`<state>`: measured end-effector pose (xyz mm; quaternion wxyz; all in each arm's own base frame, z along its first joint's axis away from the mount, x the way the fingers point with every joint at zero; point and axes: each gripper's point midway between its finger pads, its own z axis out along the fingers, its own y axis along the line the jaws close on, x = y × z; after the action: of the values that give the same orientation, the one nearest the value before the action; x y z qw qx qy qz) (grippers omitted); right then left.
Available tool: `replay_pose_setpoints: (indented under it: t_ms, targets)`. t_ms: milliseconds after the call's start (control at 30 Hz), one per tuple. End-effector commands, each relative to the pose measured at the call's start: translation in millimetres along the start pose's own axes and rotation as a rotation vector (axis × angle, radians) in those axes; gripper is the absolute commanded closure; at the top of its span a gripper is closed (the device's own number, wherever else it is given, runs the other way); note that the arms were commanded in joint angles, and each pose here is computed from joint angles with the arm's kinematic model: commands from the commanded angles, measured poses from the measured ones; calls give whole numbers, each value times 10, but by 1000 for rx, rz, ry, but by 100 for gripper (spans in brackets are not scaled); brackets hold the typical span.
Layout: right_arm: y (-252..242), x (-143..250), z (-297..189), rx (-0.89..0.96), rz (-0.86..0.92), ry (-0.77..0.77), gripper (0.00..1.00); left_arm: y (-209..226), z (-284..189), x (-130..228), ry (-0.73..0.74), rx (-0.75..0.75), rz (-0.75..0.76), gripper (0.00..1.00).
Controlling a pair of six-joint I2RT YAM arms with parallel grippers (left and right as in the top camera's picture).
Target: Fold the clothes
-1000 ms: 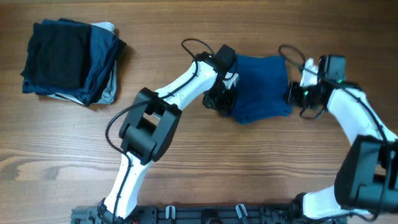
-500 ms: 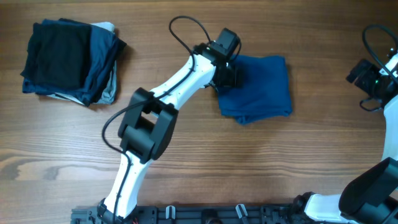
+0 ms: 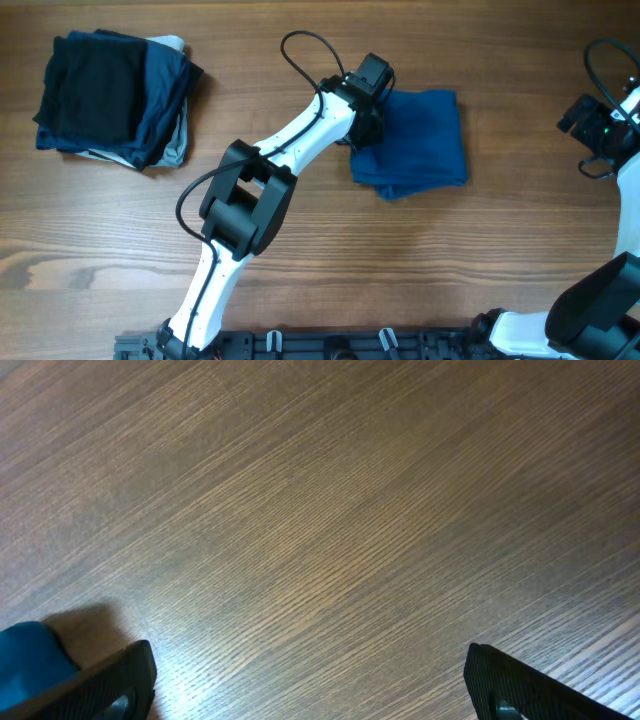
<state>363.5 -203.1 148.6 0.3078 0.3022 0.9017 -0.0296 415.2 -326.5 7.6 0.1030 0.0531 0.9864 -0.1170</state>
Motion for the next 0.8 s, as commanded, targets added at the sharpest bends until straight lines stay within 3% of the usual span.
replay_pose_setpoints:
  t_ms: [0,100,133,267,467,567,700,767]
  targets:
    - [-10,36,51,7,9,13,1,284,185,78,35,-81,-24,96]
    - [-10,36,51,7,9,13,1,380,-481,-423,-171,-144,-44,96]
    - [-10,36,51,7,9,13,1,447,-953,-685,-288,-152,-72,96]
    - [-10,36,51,7,9,13,0,752,-2137,-1099,-526,-100,-174,96]
    - [-10,36,51,7,9,13,0,2337,-4047,-1269,-937,-238,-467,96]
    - [-10,36,51,7,8,13,1,3335,-4225,-1089,-941,-353,-638,96]
    - [-10,36,51,7,9,13,1,4146,-3670,-800,-737,-395,-776,96]
    - [-10,36,51,7,9,13,0,4256,-3367,-988,-695,-265,-653,96]
